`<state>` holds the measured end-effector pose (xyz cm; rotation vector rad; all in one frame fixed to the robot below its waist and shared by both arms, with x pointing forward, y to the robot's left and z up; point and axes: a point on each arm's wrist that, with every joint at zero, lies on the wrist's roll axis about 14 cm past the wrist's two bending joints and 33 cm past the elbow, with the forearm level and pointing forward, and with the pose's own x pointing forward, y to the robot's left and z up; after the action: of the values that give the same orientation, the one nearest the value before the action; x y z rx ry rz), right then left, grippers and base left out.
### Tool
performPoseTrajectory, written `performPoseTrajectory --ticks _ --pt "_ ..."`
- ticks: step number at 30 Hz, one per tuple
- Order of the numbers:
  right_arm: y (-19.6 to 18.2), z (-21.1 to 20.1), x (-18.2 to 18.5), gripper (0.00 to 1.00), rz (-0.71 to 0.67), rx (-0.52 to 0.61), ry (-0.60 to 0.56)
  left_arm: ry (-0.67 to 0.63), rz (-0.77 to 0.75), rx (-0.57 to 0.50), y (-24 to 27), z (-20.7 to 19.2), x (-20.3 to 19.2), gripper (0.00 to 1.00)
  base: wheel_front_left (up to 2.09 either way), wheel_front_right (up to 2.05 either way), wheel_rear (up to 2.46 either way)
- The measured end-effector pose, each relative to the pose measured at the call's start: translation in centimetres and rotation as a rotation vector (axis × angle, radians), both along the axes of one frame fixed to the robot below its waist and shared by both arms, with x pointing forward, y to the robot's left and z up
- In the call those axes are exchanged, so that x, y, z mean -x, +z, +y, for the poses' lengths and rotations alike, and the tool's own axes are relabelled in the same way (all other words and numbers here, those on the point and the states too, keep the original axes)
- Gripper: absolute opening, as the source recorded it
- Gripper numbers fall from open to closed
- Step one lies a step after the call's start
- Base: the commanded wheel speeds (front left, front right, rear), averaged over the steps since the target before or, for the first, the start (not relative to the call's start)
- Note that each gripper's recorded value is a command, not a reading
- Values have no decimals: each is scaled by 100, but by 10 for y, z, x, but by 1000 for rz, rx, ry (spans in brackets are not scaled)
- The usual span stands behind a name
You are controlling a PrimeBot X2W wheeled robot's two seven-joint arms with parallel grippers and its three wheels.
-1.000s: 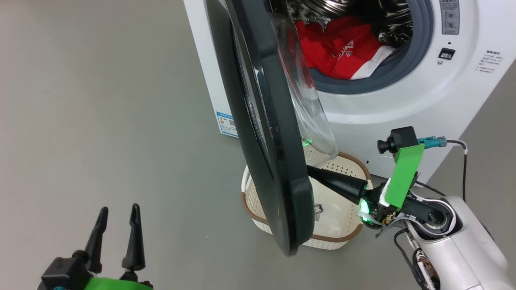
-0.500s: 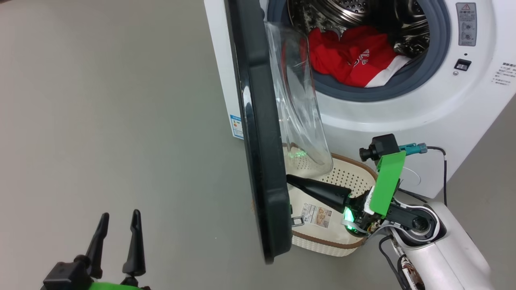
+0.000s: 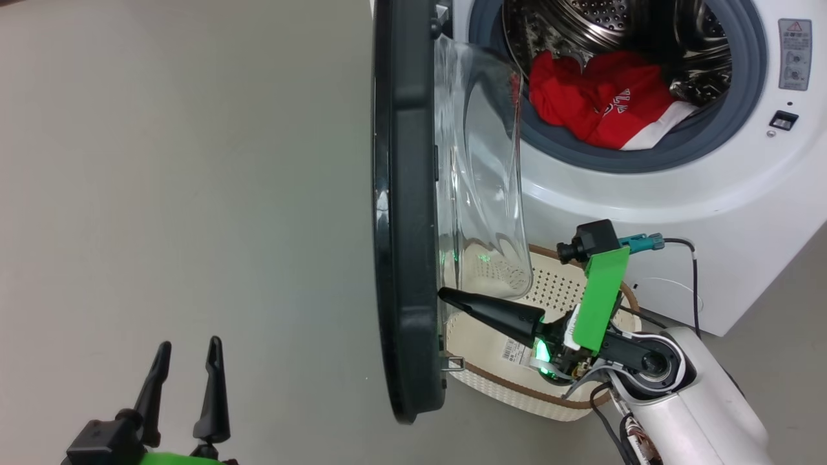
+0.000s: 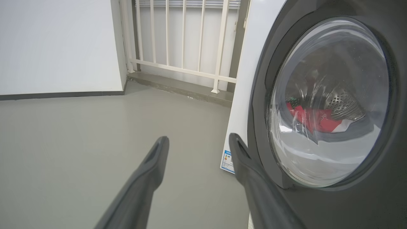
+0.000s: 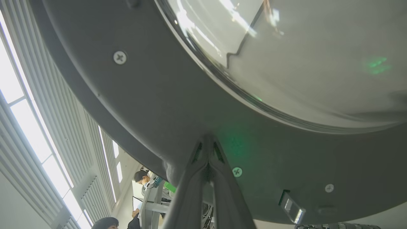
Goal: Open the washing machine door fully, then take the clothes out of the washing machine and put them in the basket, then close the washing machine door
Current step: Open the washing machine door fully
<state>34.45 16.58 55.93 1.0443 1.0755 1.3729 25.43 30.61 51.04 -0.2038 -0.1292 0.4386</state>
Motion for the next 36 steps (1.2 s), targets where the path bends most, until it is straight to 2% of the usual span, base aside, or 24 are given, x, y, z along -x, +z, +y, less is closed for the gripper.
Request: performPoseTrajectory --ticks 16,36 --pt "-1 8 6 0 9 -3 23 18 2 1 0 4 3 100 0 0 0" --pt "6 -4 0 1 -10 -12 -32 -34 -2 -2 1 -6 -11 100 0 0 0"
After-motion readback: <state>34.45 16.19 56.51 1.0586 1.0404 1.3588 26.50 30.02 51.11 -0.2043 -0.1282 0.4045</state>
